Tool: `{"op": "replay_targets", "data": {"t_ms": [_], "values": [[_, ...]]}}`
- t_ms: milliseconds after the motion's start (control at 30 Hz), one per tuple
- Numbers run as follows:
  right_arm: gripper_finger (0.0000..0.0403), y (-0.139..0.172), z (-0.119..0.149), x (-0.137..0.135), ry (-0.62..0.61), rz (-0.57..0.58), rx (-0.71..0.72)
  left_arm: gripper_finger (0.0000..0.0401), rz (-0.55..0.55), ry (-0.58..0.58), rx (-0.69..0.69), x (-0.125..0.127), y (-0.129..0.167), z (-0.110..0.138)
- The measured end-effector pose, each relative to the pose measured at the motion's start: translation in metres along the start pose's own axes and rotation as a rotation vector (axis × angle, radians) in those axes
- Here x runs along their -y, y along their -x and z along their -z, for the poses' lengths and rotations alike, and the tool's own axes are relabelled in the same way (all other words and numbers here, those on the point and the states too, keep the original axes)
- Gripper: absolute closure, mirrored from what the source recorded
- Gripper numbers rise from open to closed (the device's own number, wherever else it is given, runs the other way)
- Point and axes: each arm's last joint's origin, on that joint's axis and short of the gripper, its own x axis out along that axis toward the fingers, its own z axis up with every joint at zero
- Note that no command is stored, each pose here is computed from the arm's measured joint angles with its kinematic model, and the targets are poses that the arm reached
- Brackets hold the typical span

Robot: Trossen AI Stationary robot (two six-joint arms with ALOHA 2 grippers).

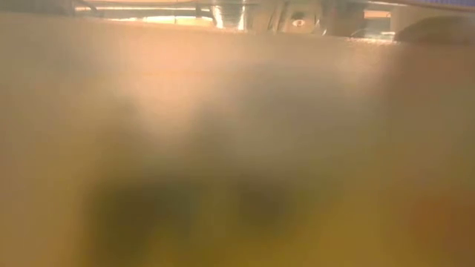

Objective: Pick & Place food coloring
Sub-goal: Put the big orange food coloring bottle in the yellow bin

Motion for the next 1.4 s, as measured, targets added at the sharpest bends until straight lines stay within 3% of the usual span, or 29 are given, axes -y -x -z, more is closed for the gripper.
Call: {"op": "replay_targets", "data": {"t_ms": [200,633,1267,1400], "values": [[0.0270,0.001,-0.009,-0.029,-0.015,-0.010,-0.006,0.0280,0.000,0.000,0.000,0.000,0.000,0.000],[0.0270,-0.021,-0.015,-0.080,0.083,-0.028,-0.050,0.0280,0.000,0.000,0.000,0.000,0.000,0.000],[0.0270,-0.077,-0.011,-0.101,0.113,0.019,-0.166,0.0280,0.000,0.000,0.000,0.000,0.000,0.000],[0.0270,-0.084,-0.013,-0.101,0.060,0.037,-0.161,0.0280,0.000,0.000,0.000,0.000,0.000,0.000]]}}
